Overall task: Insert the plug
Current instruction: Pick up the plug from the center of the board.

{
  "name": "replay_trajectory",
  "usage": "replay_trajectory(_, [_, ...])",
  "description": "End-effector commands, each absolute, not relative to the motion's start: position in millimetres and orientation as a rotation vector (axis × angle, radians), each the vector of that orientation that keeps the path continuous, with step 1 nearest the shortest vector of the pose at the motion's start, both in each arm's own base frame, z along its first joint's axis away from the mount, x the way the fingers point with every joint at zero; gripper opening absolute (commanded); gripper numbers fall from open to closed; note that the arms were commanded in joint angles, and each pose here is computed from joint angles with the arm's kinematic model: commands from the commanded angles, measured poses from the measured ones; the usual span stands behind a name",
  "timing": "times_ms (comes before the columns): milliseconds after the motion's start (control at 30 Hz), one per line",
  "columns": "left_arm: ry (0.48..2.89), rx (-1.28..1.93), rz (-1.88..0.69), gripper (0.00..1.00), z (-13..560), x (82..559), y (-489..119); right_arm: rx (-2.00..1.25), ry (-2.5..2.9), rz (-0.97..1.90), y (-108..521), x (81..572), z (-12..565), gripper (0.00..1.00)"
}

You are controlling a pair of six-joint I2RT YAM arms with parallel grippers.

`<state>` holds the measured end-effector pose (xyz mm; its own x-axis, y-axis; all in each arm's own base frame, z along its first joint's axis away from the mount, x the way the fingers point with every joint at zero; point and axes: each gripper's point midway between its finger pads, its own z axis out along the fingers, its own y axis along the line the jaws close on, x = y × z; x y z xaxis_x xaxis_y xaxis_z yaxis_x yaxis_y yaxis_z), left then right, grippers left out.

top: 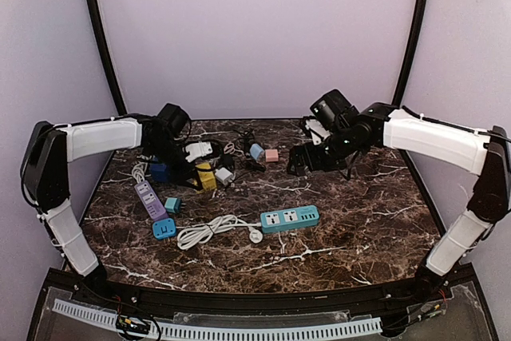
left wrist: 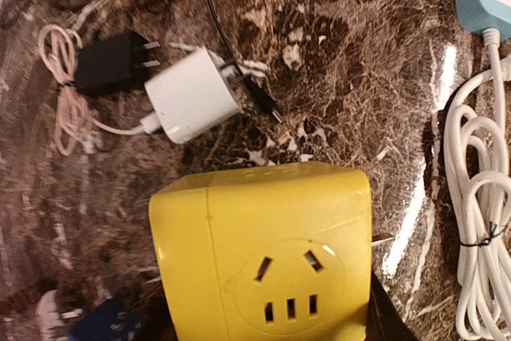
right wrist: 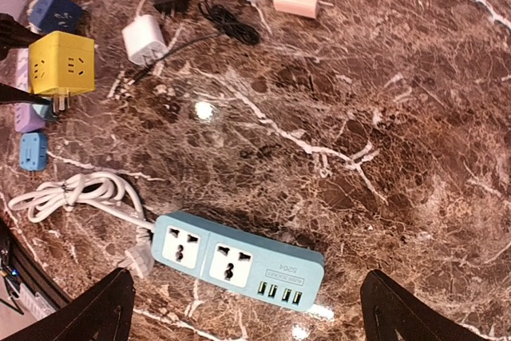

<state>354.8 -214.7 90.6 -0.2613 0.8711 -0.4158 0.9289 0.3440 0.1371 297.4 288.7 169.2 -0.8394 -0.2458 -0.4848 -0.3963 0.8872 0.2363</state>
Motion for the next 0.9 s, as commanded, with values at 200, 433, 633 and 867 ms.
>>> replay_trajectory(200, [1.416,1.835,0.586,0.01,303,303,-224,-0.722,2.004,0.976,336,270,355,0.99])
replay_trajectory(433, [0.432,1.732,0.894,0.0,335,234,-314,-0.915,1.854,1.175,375,241,383,0.98])
replay_trajectory(633, [0.338,1.593,0.929,0.01,348,226,-335,-1.068,1.876,1.167,406,220,355,0.99])
replay_trajectory(867, [0.337,1.589,0.952,0.01,339,226,-338,-1.175,1.955,1.044,430,212,321,0.99])
